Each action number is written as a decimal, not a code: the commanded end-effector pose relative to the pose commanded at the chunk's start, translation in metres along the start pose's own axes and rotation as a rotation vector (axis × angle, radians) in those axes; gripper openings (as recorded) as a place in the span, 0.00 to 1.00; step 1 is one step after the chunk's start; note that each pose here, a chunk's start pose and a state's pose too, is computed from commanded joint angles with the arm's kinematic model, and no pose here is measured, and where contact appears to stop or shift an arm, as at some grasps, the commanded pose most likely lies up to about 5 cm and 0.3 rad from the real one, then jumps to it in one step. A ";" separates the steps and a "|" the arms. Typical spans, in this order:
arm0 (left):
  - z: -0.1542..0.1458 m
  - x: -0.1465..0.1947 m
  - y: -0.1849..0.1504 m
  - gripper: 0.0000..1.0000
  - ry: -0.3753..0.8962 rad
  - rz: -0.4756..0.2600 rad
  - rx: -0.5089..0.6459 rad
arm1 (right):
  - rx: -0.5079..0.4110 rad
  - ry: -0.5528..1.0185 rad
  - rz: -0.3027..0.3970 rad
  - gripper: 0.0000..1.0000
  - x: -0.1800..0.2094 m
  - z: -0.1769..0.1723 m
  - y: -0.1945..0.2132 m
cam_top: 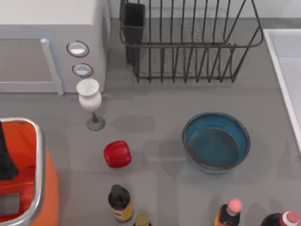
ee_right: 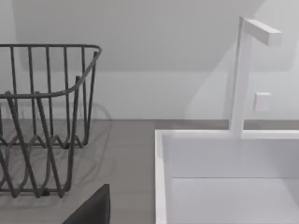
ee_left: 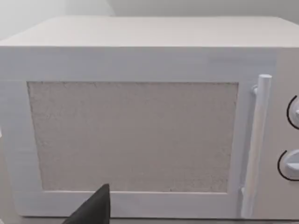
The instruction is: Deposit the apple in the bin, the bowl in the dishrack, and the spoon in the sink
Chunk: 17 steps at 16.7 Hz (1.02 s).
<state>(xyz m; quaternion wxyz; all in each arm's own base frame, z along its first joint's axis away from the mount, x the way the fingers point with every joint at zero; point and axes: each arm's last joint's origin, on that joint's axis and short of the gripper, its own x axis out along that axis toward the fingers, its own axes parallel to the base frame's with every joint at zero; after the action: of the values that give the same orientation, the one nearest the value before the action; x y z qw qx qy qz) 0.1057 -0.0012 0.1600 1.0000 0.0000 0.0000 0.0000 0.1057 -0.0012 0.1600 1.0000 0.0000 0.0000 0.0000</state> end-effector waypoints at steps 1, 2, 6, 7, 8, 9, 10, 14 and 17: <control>0.000 0.000 0.000 1.00 0.000 0.000 0.000 | 0.000 0.000 0.000 1.00 0.000 0.000 0.000; 0.000 0.000 0.000 1.00 0.000 0.000 0.000 | 0.000 0.000 0.000 1.00 0.000 0.000 0.000; 0.015 0.002 -0.006 1.00 0.073 -0.061 0.021 | 0.000 0.000 0.000 1.00 0.000 0.000 0.000; 0.021 0.004 -0.008 1.00 0.113 -0.090 0.032 | 0.000 0.000 0.000 1.00 0.000 0.000 0.000; 0.028 0.007 -0.012 1.00 0.161 -0.123 0.048 | 0.000 0.000 0.000 1.00 0.000 0.000 0.000; 0.034 0.010 -0.015 1.00 0.218 -0.160 0.067 | 0.000 0.000 0.000 1.00 0.000 0.000 0.000; 0.041 0.015 -0.020 1.00 0.281 -0.200 0.091 | 0.000 0.000 0.000 1.00 0.000 0.000 0.000; 0.064 0.047 -0.047 1.00 0.585 -0.381 0.234 | 0.000 0.000 0.000 1.00 0.000 0.000 0.000; 0.074 0.080 -0.080 1.00 0.821 -0.535 0.389 | 0.000 0.000 0.000 1.00 0.000 0.000 0.000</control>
<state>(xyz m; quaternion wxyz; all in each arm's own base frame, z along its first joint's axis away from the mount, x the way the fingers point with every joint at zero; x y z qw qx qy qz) 0.1853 -0.0813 0.2340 0.8643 0.1857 0.3917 -0.2552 0.1057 -0.0012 0.1600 1.0000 0.0000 0.0000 0.0000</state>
